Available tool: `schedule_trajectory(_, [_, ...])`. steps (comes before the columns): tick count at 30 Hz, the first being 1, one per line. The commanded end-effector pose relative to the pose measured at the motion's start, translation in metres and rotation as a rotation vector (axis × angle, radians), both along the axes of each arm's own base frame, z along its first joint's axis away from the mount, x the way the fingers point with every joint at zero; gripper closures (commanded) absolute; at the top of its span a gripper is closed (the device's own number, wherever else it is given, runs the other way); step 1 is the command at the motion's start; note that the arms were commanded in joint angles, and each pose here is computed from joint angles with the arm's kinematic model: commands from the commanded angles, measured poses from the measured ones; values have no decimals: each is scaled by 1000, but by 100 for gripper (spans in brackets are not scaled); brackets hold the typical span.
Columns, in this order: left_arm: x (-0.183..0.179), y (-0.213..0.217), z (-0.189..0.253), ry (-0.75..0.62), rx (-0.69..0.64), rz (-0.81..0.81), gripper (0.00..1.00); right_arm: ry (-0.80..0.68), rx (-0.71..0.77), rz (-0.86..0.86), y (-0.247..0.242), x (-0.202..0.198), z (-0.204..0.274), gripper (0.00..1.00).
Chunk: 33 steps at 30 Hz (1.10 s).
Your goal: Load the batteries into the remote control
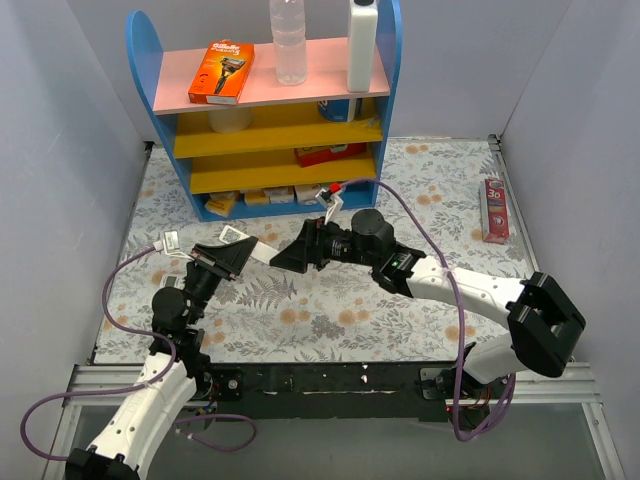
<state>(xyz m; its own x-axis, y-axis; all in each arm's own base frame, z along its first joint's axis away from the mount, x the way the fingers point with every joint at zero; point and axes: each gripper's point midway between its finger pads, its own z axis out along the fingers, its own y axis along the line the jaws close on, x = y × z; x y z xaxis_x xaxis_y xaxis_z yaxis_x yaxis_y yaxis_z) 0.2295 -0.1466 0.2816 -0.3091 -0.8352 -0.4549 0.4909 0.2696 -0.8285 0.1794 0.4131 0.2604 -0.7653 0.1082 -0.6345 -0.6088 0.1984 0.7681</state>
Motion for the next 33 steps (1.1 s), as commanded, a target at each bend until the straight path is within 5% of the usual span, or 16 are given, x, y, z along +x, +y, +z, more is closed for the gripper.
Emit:
schedule_trajectory(1, [10,7,-6,33,-15,52,100,-6,47,-77,15,15,21,13])
schedule_trajectory(18, [13,9,-13,44,-31,64,100,106,6,-227,31,39,-2,17])
schedule_trajectory(33, [4,5,12,-68,-49,29,100,201,-166,-320,6,39,-69,36])
